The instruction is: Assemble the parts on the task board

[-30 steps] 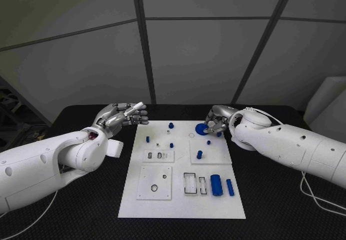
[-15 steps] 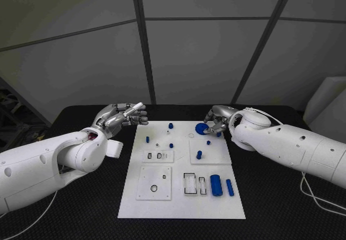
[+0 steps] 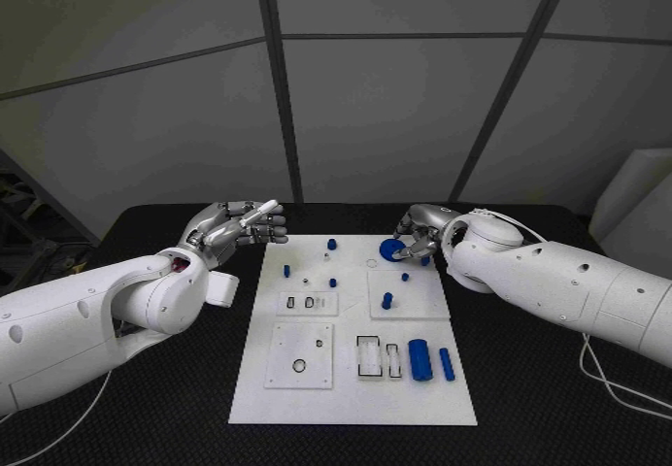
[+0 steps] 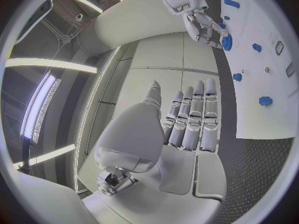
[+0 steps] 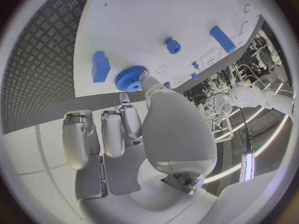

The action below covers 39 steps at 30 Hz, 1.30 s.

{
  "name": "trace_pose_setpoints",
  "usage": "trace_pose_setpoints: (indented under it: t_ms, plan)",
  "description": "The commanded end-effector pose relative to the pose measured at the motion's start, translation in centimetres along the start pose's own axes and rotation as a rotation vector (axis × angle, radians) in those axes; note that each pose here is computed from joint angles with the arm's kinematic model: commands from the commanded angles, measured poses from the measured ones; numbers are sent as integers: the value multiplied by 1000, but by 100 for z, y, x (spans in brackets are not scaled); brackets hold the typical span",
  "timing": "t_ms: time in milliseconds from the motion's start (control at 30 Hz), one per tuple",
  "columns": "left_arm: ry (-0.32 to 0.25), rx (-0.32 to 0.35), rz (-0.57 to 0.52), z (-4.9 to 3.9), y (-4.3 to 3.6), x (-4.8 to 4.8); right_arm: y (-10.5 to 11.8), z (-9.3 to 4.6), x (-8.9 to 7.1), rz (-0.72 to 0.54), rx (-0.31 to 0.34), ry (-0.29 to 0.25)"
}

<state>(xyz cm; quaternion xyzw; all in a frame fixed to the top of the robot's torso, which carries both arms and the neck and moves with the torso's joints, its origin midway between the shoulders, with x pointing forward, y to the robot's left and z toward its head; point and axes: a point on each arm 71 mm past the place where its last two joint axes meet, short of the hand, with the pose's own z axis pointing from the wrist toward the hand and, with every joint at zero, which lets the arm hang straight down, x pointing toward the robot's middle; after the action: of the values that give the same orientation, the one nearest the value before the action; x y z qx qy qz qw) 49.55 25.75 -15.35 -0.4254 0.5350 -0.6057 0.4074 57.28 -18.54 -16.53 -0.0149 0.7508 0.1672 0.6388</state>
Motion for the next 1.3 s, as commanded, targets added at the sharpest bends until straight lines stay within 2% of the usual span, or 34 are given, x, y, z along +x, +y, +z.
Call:
trace_pose_setpoints:
  t_ms: [33,567,800,1033,1167,1300]
  plan:
    - [16,0,-2,7,-10,16,14,8,-4,-5,-4,7]
    - [18,-6,-3,11,-4,20,8,21,29,-5,14,47]
    - [18,-7,-3,11,-3,20,20,25,29,-12,29,42]
    - [19,-8,-3,9,-3,21,77,7,-35,-22,26,-55]
    - [19,-8,-3,6,-5,18,143,-38,-77,-23,4,-112]
    - [19,-9,-3,2,-6,17,241,-97,-103,-21,-28,-142]
